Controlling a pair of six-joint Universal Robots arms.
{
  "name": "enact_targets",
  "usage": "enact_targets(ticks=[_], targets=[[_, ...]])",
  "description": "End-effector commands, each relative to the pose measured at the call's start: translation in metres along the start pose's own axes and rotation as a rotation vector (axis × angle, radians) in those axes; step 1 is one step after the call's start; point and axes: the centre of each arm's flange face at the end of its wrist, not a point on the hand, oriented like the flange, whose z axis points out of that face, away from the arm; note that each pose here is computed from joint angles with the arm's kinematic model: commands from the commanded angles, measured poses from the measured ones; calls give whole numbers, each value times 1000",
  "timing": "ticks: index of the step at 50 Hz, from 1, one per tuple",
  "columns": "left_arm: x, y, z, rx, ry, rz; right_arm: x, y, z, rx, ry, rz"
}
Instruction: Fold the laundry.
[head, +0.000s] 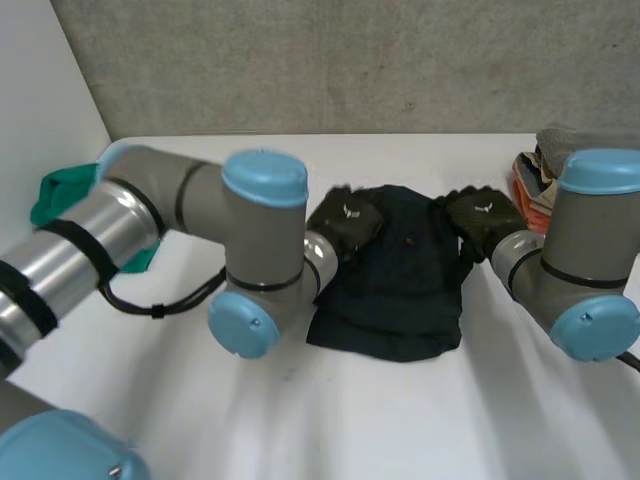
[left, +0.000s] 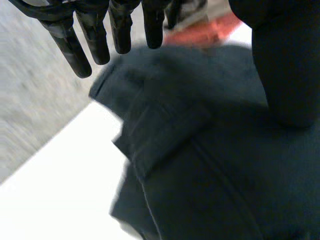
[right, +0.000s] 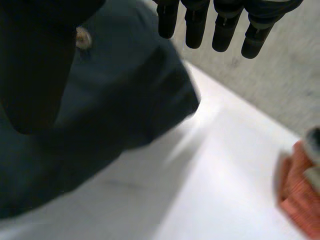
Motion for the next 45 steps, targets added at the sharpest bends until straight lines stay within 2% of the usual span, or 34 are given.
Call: enact_targets(ticks=[1,6,11,14,19,33,42,45], targets=[[-23,-66,-29,190,-46,-82,-24,-15,-37,80,24,-85],[-37,-98,-52,306,35,-138,-48,-4,-71,89,-22,-151],[-43,-110,-64,352,172,-181,-77,32,-93,35,-103,-158],[-36,-112,-71,346,297,-226,-87,39,-98,53,-117,-147],[-32,-109,-77,325,403,-274,-95,55,-84,100,-59,-97],[-26,-98,-77,290,420,-289,-99,61,-27,259,40,-133],[-27,-97,-77,288,418,-290,-97,45,-4,321,55,-141],[-28,-100,-78,296,414,-287,-84,35,2,348,77,-134]])
